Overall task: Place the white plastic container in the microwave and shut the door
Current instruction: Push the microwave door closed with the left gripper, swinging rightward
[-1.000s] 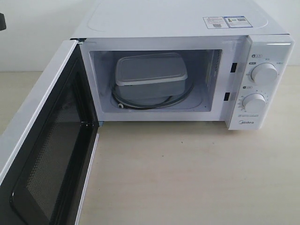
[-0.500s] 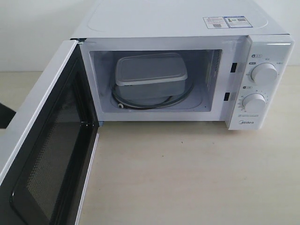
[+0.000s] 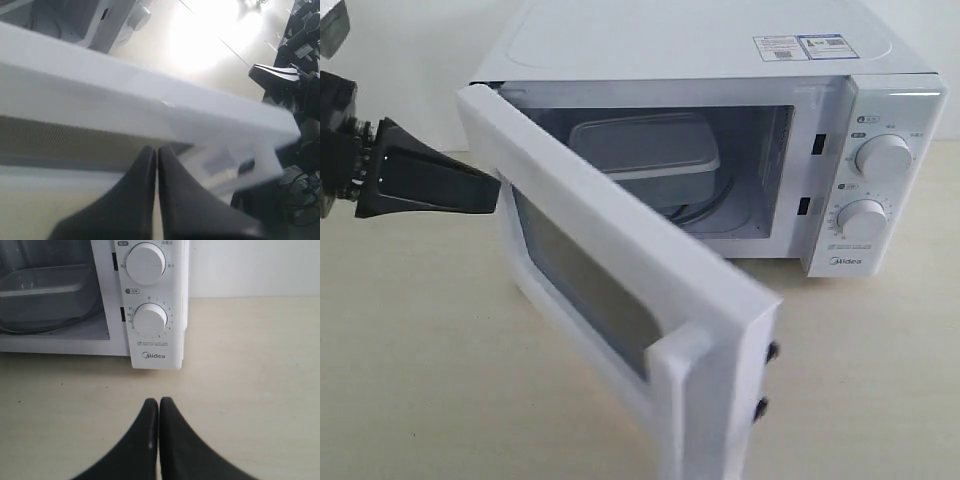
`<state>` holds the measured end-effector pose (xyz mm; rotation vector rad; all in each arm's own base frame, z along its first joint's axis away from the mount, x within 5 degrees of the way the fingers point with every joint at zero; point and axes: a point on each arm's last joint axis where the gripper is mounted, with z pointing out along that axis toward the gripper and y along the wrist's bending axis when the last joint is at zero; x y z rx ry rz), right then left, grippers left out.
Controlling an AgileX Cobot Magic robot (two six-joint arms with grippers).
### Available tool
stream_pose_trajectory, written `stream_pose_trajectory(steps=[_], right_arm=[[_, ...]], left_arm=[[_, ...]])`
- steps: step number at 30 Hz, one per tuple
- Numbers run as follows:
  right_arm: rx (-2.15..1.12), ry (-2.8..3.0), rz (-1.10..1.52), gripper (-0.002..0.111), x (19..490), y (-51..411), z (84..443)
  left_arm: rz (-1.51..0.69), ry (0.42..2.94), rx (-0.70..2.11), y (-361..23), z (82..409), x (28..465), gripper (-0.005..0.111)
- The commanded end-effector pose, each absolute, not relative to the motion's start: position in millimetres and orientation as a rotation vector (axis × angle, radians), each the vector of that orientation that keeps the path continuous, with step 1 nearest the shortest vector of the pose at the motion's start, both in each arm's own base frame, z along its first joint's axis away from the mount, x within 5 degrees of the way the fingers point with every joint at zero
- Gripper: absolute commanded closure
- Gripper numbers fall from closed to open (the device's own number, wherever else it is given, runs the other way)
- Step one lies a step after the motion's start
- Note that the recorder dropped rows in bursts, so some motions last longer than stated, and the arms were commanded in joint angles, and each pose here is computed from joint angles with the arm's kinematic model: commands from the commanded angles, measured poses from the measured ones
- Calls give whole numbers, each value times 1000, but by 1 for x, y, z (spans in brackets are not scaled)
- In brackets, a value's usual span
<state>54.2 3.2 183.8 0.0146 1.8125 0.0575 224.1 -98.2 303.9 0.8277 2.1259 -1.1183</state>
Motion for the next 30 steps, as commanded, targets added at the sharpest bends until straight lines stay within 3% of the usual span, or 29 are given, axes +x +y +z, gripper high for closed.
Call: stream_pose_trajectory(steps=[1,5,11,17,24,30], right_arm=[[4,1804,45,108,54,3,184],[-24,1801,22,108,54,3,184],[-18,1766,20,108,55,2,188],[70,1494,64,108,56,0,212],[79,1412,57,108,55,-2,219],[222,1398,224,108,55,-2,220]], left_arm=[[-1030,2099,888,-98,297,233,102],[-912,2051,824,-95,298,244,102],[-986,1970,811,-101,300,249,102],[-901,1881,894,-119,297,253,102],[-978,1871,873,-137,270,277,102],[-941,1769,905,-144,269,301,102]])
